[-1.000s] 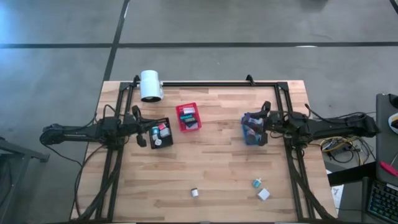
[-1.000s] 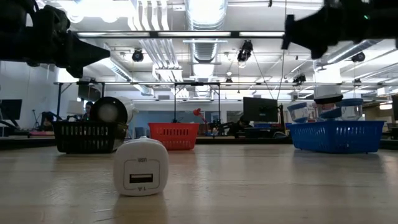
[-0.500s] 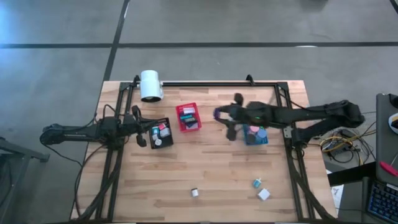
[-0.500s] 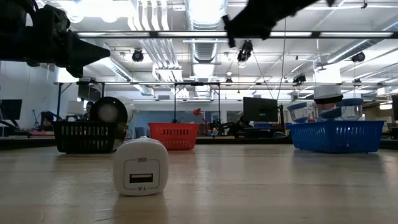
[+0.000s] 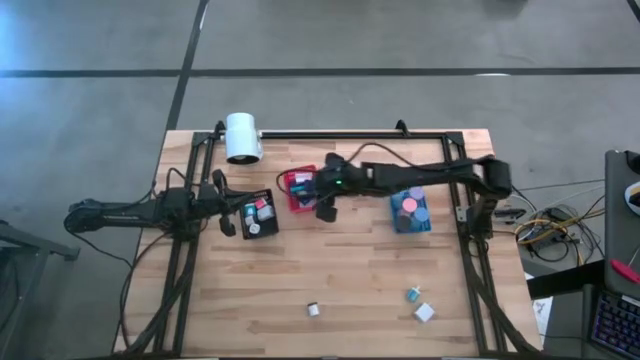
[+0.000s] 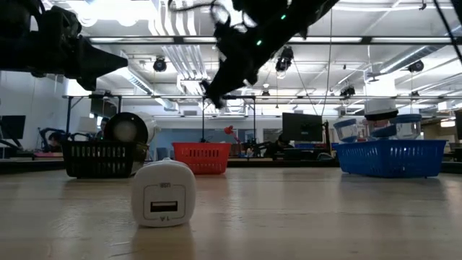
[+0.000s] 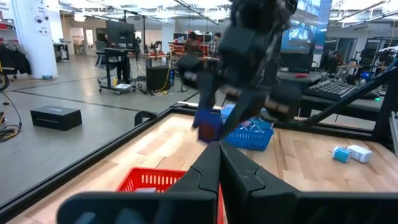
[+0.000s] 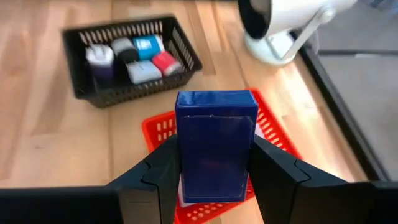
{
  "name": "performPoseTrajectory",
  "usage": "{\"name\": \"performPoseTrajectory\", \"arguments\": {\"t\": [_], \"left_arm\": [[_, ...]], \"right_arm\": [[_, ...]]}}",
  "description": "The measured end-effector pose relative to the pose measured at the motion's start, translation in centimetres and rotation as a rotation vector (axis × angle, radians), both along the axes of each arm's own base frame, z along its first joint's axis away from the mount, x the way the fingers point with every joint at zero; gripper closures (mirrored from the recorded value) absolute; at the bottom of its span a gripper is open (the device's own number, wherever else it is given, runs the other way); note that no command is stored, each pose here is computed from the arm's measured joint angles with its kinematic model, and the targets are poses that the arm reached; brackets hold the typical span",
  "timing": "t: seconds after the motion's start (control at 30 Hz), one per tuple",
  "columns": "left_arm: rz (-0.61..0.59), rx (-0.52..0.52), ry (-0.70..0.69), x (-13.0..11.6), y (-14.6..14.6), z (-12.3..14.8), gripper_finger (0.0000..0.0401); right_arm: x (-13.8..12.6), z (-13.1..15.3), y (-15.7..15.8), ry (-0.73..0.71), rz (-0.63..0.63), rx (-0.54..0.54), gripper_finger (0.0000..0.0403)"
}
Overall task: Pick & Place Office items
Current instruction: Put the purple digital clock into the red bin
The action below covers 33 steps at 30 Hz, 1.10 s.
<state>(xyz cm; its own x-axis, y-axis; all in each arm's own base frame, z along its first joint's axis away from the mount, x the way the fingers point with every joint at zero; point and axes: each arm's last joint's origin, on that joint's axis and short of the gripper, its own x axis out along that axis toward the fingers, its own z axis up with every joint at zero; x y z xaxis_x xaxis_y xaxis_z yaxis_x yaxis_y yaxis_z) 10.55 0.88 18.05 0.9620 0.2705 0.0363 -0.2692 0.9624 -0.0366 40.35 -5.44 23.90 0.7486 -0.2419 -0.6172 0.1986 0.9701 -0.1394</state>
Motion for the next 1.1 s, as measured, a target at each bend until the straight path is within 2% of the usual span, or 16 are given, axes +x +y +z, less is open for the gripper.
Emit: {"name": "performPoseTrajectory", "arguments": {"t": [0.23,0.47,0.83,1.1], "left_arm": [[-0.001,0.000,0.000,0.0,0.0,0.0,0.0391],[-0.003,-0.002,0.002,0.0,0.0,0.0,0.0391],[-0.003,-0.006,0.004,0.0,0.0,-0.1,0.0391],[-0.003,-0.005,0.004,0.0,0.0,-0.1,0.0391]], "right_arm": [[2.9,-3.5,-1.1,0.082,-0.020,0.014,0.0255],[4.4,-5.3,-1.2,0.147,-0.024,0.028,0.0255],[4.6,-5.7,-1.3,0.176,-0.027,0.024,0.0251],[4.5,-5.8,-1.3,0.177,-0.041,0.037,0.0200]]}}
